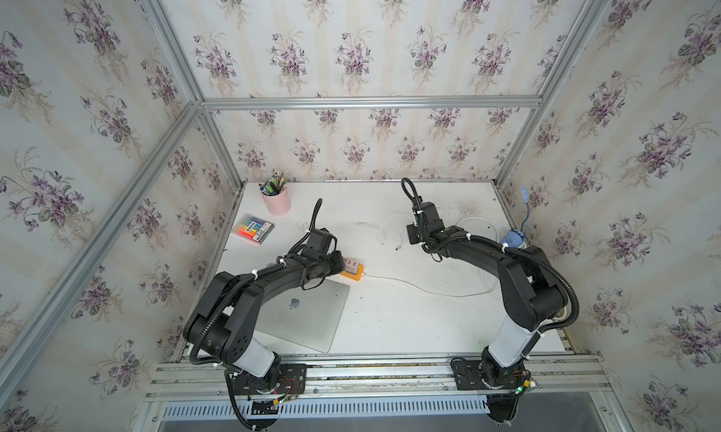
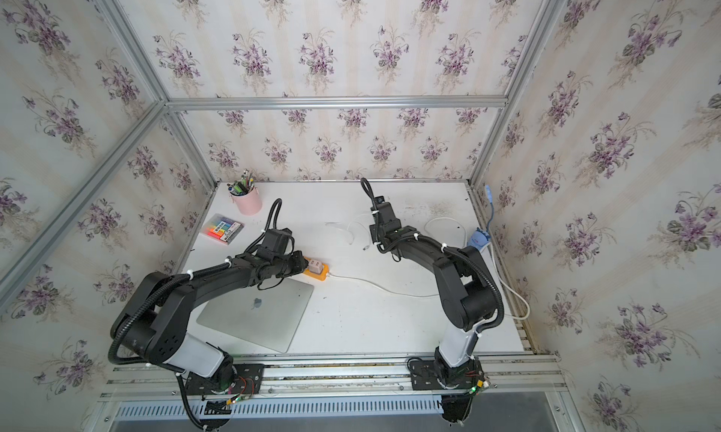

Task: Unplug the laptop charger
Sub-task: Place the charging cable at the center of the board, then remove the plug from the socket.

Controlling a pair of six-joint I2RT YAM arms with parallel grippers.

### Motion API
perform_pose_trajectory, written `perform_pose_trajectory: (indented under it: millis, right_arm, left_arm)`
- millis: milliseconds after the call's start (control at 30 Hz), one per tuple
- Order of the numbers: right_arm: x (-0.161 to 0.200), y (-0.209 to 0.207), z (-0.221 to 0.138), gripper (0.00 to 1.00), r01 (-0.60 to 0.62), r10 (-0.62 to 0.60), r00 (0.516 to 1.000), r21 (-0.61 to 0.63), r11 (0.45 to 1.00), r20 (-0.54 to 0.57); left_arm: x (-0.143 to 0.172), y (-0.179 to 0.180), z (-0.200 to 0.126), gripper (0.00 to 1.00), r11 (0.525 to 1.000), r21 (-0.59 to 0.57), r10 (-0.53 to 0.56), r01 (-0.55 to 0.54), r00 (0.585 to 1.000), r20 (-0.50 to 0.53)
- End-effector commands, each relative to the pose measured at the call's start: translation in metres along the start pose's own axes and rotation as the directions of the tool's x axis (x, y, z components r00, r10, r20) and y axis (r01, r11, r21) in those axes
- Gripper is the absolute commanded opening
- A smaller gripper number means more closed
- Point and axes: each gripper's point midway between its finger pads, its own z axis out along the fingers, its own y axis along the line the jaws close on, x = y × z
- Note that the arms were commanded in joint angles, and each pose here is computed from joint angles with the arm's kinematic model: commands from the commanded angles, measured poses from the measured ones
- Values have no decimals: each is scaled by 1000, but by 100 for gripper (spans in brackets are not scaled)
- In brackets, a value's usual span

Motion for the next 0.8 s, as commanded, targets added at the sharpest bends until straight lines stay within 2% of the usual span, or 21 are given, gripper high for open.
perform_pose_trajectory:
  millis: [0,133,233,400,500,600,700,767]
  right_arm:
    - [22,-24,11,0,-61,64,996,57,997,-59]
    - [46,-50,36,0,-86,102,985,113,990,-142]
    - [49,-64,45,0,-99,124,976,141,985,-180]
    - [48,-61,55,0,-125,140,967,84,989,-213]
    - [47,-58,55,14,-126,137,968,63,990,-210]
    - [37,-52,42,36,-130,133,976,26,991,-173]
    - [20,-43,19,48,-81,83,991,19,997,-104]
    - [9,-34,0,52,-23,26,998,45,999,-59]
  left_arm:
    - [-1,0,-2,20,1000,-12,7,-7,1000,0]
    - [-3,-1,-4,20,1000,-12,7,-7,1000,0]
    - [-5,-2,-6,21,1000,-11,11,-11,1000,7]
    - [-7,-2,-9,21,1000,-14,16,-16,1000,14]
    - [-7,-3,-9,21,1000,-10,15,-15,1000,13]
    - [-6,-2,-6,21,1000,-12,15,-15,1000,9]
    - [-6,-3,-5,21,1000,-9,12,-11,1000,8]
    - [-7,-3,-6,21,1000,-8,11,-11,1000,11]
